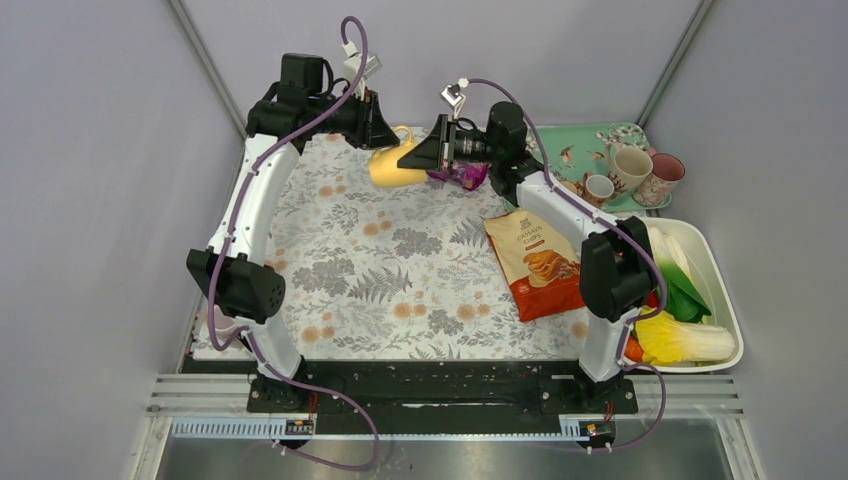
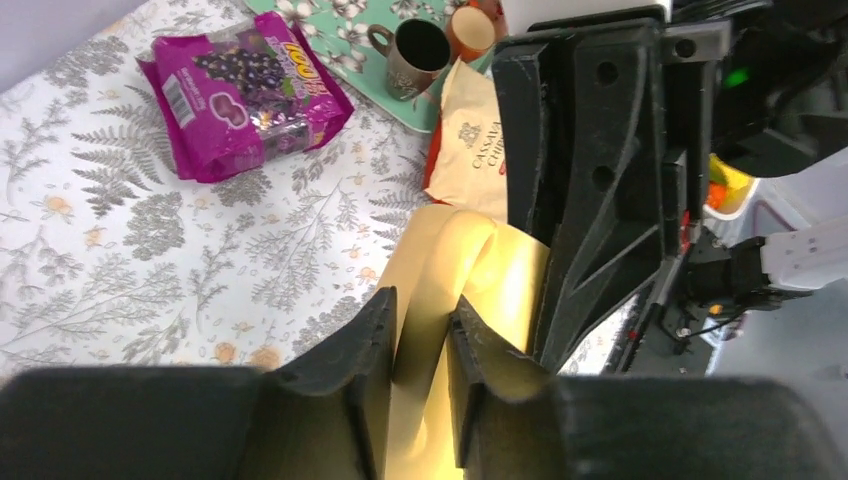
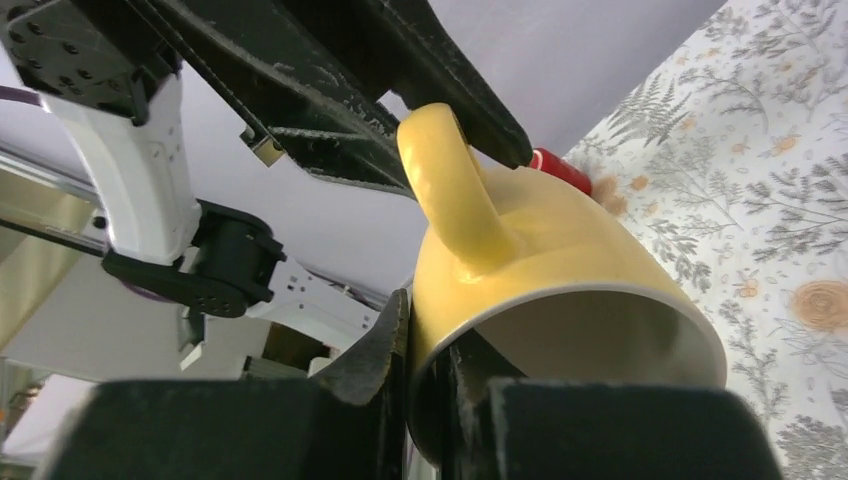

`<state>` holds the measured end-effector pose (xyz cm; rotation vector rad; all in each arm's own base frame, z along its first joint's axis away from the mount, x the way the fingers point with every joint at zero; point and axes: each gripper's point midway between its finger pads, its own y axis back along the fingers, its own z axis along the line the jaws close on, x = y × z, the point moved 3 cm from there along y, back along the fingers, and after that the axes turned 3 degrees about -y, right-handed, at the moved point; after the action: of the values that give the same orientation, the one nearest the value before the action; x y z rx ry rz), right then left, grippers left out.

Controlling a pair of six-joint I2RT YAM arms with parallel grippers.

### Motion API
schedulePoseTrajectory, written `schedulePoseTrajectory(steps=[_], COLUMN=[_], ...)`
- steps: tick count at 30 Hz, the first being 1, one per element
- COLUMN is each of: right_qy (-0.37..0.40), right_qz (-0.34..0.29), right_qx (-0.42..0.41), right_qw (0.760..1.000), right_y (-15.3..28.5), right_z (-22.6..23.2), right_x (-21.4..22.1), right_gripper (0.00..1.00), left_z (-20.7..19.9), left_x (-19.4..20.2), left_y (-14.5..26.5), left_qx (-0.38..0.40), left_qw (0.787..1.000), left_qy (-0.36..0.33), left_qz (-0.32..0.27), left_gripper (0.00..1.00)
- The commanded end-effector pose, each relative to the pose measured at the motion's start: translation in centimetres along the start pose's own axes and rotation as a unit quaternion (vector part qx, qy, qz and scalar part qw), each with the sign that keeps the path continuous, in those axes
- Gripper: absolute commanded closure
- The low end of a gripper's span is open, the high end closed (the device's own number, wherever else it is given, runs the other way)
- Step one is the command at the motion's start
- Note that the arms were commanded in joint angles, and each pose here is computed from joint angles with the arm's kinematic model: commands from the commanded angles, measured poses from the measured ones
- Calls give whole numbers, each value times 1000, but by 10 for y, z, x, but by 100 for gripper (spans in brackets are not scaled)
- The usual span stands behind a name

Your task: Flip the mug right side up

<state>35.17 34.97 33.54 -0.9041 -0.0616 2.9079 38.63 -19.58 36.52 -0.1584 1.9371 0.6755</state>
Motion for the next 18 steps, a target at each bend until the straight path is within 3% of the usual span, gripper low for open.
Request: schedulePoseTrajectory(steps=[1, 2, 3, 7, 10, 13, 18], right_qy=[104, 115, 122, 146, 176, 216, 234], right_qz=[4, -8, -27, -82, -113, -88, 12], right_qx=[15, 70, 140, 337, 473, 593, 707], right_qw=[994, 991, 982, 926, 856, 771, 667], right_y=[5, 16, 29, 104, 163, 210, 255], right_z=[20, 6, -12, -54, -76, -98, -138], right_x=[-15, -24, -36, -85, -121, -143, -153], right_gripper=[100, 100, 100, 100, 100, 100, 100], left_z=[4, 13, 22, 55, 66, 73, 87], left_x=[-23, -20, -17, -9, 2, 30, 86], left_y=[8, 12, 16, 39, 48, 46, 53], left_qx=[-61, -95, -127, -245, -282, -286, -307], left_qw=[997, 994, 991, 965, 952, 948, 925], left_qy=[-35, -43, -51, -87, -102, -99, -116], left_qz=[-26, -18, -9, 26, 53, 97, 191], left_gripper=[47, 15, 3, 1, 1, 1, 1])
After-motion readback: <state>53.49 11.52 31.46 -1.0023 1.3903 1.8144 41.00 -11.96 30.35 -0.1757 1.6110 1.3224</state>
